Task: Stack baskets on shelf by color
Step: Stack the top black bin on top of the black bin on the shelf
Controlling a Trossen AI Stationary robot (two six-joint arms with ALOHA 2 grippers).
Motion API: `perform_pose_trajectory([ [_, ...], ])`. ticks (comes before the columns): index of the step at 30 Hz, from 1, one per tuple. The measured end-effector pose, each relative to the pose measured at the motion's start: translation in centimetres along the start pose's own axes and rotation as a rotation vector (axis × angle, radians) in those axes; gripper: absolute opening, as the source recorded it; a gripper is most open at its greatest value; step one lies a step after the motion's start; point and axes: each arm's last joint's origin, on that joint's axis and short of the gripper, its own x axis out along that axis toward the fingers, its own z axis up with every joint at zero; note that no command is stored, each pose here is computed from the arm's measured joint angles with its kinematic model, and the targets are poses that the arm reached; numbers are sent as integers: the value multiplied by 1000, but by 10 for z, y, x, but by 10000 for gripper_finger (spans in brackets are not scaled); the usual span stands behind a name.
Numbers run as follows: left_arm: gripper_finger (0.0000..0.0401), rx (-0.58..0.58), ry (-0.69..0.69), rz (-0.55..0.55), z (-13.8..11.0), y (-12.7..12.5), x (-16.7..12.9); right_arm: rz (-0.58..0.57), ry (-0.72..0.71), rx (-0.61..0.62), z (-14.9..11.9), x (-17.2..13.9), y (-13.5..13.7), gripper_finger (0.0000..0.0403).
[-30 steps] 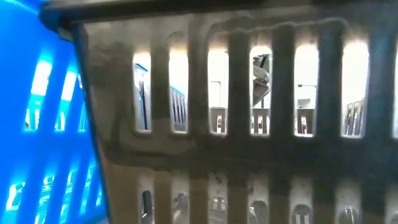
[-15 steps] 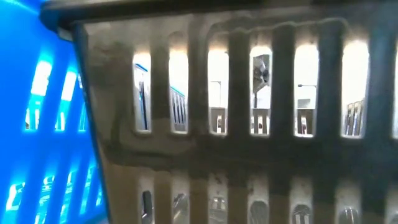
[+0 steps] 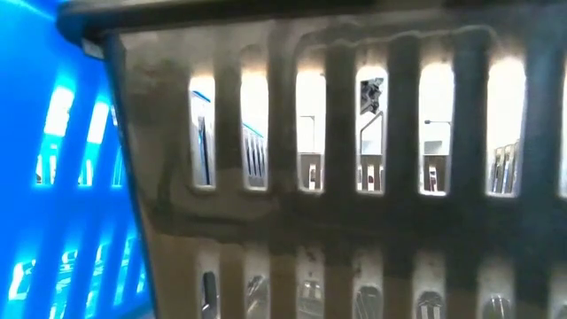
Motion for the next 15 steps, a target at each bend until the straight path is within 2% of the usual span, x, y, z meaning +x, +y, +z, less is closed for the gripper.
perform_pose_trajectory([
  [7, 0, 1, 7, -8, 0, 0, 0, 14, -44, -40, 3, -19, 6, 0],
  [11, 0, -12, 8, -7, 0, 0, 0, 8, -128, -51, 6, -49, 9, 0],
  [15, 0, -76, 11, -5, 1, 1, 1, 4, -235, -67, 6, -86, 15, 0],
])
